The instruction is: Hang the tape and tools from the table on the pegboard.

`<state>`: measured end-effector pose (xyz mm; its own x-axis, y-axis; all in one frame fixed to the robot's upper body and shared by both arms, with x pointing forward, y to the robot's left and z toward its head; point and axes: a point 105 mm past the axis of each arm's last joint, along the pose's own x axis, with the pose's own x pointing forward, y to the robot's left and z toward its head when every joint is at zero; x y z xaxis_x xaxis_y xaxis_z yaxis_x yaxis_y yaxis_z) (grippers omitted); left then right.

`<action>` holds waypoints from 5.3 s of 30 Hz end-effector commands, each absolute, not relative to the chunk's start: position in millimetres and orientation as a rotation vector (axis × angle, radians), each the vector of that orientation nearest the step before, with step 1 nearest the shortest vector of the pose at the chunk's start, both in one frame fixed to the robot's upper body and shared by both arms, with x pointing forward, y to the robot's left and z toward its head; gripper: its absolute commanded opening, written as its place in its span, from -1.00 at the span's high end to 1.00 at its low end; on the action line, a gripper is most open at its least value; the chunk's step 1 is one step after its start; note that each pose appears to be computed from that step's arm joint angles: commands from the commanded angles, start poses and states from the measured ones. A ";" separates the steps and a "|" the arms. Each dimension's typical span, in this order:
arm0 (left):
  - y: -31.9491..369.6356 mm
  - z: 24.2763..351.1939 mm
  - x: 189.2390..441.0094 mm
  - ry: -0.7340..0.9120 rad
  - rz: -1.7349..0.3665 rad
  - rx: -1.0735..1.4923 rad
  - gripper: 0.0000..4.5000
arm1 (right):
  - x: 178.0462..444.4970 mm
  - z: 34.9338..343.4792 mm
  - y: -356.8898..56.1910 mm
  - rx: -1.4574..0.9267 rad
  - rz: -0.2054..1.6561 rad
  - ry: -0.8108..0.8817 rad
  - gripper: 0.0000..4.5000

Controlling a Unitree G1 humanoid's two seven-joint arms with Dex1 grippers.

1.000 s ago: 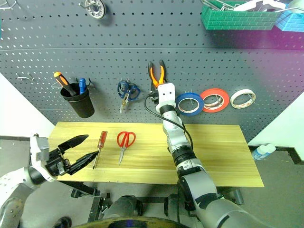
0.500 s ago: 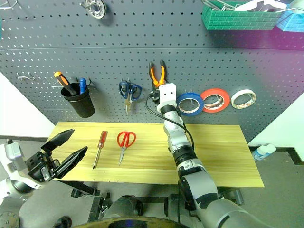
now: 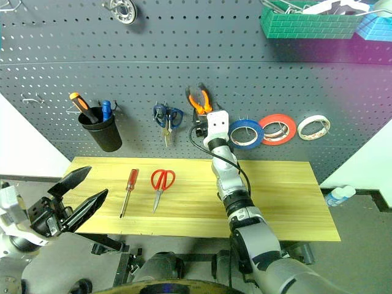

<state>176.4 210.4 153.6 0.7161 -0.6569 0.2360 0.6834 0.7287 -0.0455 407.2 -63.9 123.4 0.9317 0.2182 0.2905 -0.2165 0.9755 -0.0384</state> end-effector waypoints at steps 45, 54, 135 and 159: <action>205.1 153.5 183.6 -0.295 -0.808 -0.114 -1.00 | 308.7 164.8 -116.7 0.178 0.678 -0.345 -0.99; 209.4 134.5 184.8 -0.252 -0.804 -0.117 -1.00 | 271.0 141.2 -133.7 0.060 0.858 -0.243 -0.99; 159.4 -32.7 304.1 0.804 -0.224 0.057 -1.00 | 176.3 96.5 -154.3 -0.076 1.196 -0.169 -0.99; 157.9 -38.3 306.3 0.810 -0.237 0.089 -1.00 | 148.5 107.7 -164.7 -0.041 1.144 -0.110 -0.99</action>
